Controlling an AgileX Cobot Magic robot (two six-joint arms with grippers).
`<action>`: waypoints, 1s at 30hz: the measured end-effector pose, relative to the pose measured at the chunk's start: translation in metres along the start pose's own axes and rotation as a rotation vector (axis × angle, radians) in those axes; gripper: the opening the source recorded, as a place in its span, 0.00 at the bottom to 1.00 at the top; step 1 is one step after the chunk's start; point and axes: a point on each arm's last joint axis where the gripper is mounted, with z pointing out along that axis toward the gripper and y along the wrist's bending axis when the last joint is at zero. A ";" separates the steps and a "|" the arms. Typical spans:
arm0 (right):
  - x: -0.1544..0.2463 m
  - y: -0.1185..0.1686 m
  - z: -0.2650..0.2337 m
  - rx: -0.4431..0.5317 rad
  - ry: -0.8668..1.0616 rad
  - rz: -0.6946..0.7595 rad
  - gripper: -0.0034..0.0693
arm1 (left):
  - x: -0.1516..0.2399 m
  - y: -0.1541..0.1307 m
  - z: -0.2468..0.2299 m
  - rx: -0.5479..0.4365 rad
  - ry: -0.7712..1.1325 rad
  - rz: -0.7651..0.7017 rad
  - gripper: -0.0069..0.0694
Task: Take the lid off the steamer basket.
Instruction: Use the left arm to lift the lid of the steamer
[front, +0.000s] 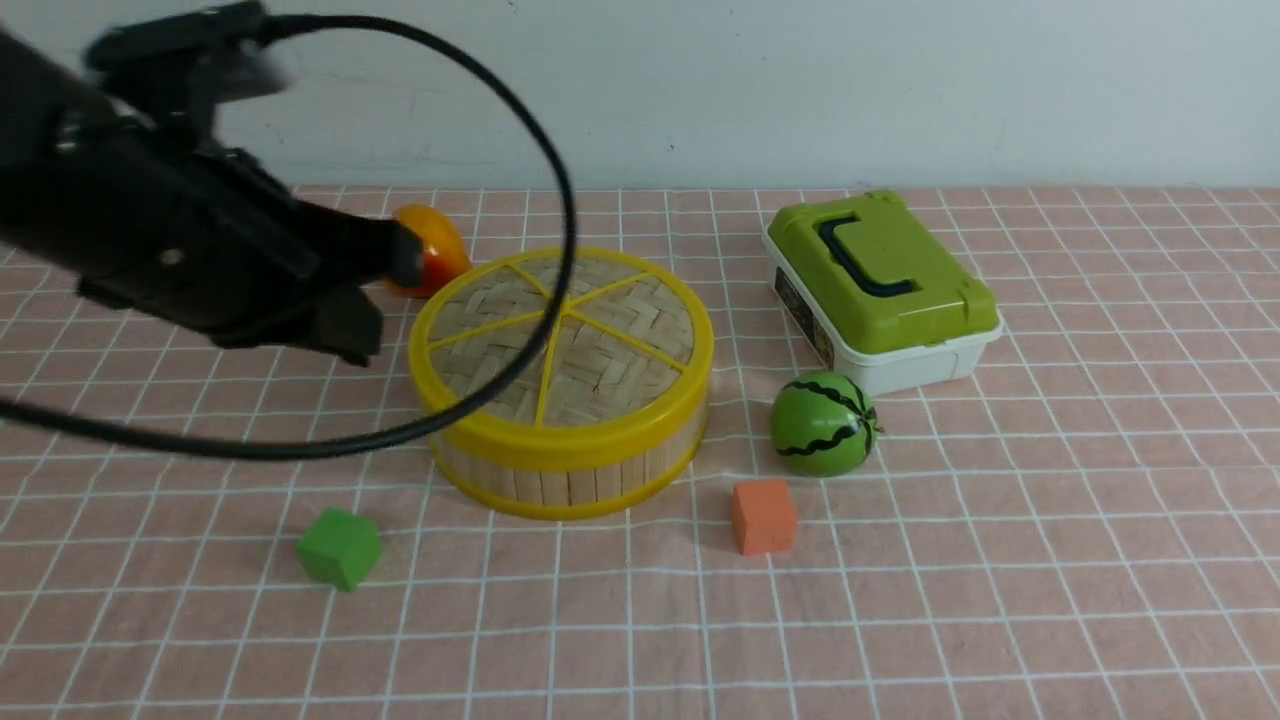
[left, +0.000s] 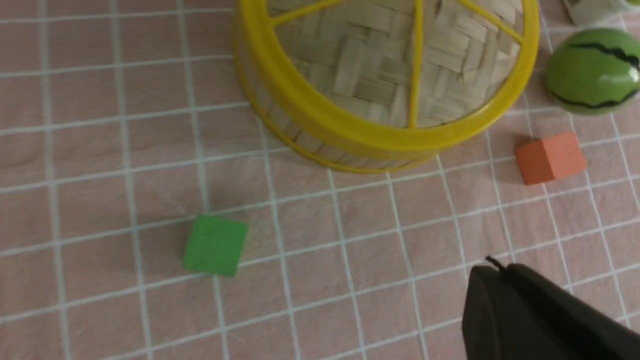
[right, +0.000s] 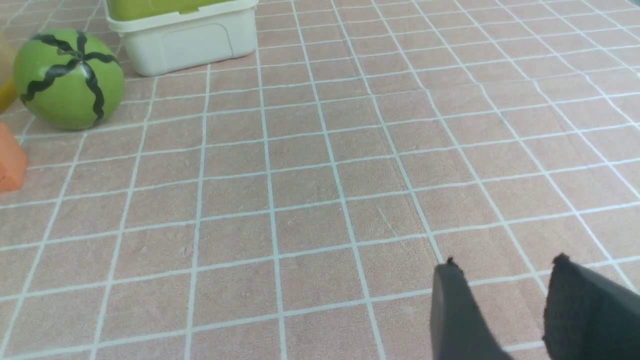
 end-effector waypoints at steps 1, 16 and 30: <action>0.000 0.000 0.000 0.000 0.000 0.000 0.38 | -0.007 -0.005 0.010 0.007 0.008 0.018 0.07; 0.000 0.000 0.000 0.000 0.000 0.000 0.38 | -0.095 -0.019 0.141 -0.128 0.060 0.183 0.38; 0.000 0.000 0.000 0.000 0.000 0.000 0.38 | -0.094 -0.013 0.187 -0.144 0.076 0.262 0.47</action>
